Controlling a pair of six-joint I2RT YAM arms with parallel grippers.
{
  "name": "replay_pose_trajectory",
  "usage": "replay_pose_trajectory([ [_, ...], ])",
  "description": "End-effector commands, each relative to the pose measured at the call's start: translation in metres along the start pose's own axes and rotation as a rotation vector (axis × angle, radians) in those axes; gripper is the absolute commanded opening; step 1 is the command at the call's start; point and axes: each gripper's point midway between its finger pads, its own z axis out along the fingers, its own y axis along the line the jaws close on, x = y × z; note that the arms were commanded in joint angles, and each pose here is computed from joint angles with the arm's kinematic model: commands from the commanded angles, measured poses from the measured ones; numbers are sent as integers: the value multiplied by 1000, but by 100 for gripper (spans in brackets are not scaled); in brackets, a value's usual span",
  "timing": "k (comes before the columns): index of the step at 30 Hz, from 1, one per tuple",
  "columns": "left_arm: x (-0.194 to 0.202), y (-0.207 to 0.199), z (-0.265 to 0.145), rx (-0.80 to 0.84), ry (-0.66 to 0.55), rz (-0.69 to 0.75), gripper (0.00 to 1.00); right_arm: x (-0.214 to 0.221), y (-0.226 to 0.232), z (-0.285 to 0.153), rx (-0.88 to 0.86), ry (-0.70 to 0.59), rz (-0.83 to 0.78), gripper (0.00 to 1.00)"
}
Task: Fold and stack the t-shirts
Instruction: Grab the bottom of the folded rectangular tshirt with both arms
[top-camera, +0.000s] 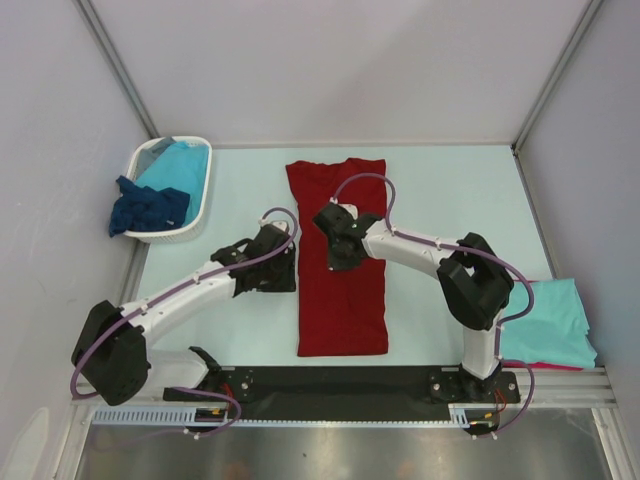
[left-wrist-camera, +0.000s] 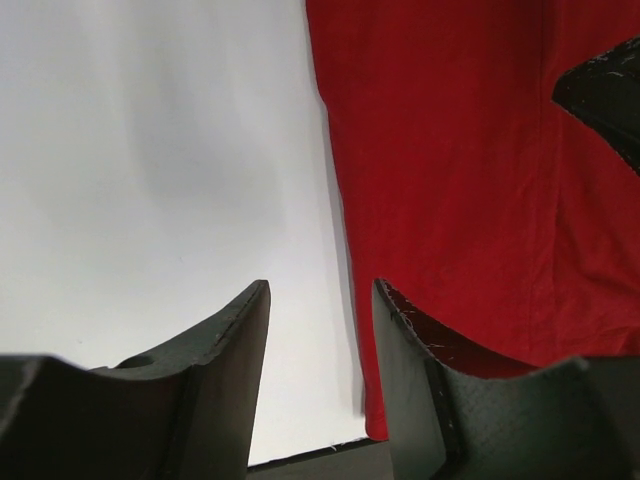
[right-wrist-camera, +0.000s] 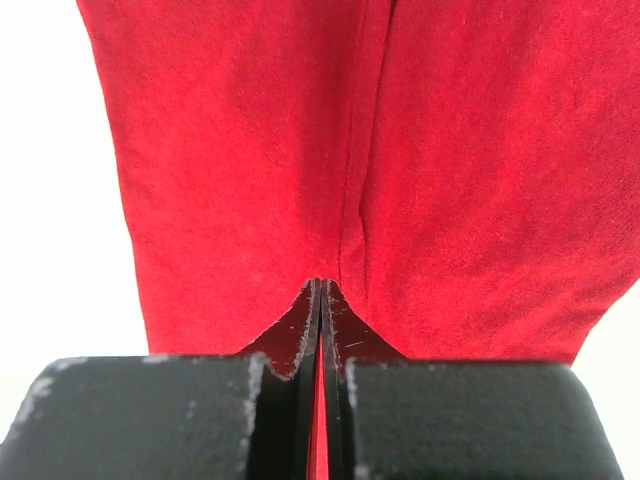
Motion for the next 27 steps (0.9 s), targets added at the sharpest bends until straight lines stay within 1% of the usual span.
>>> replay_pose_trajectory([
  [1,-2,-5,4,32,-6,-5,51,9,-1,-4,-18,12,-7,0],
  [6,2,-7,9,32,20,-9,50,34,-9,19,5,84,-18,0],
  [13,6,-6,12,27,39,-11,50,46,-15,33,20,130,-38,0],
  [15,7,-6,12,26,42,-14,50,49,-16,33,24,136,-46,0],
  [18,3,-5,8,20,22,-19,49,37,-17,19,36,83,-44,0],
  [19,0,-4,5,18,7,-21,48,33,-19,9,52,64,-41,6],
  [20,-2,-4,0,15,-6,-24,48,15,-19,-14,51,-18,-27,13],
  [21,-12,-7,-13,38,-58,-26,49,8,-16,-30,43,-58,-17,21],
  [22,-18,-7,-20,43,-92,-25,50,3,-16,-45,41,-89,-11,42],
  [23,-20,-7,-27,50,-112,-26,52,-4,-21,-73,34,-128,-5,51],
  [24,-25,-8,-39,77,-152,-33,55,-3,-25,-82,41,-130,-4,60],
  [25,-23,-8,-43,85,-151,-32,57,7,-38,-92,79,-102,8,72],
  [27,-9,-4,-43,93,-118,-36,60,21,-50,-109,85,-98,14,80],
])
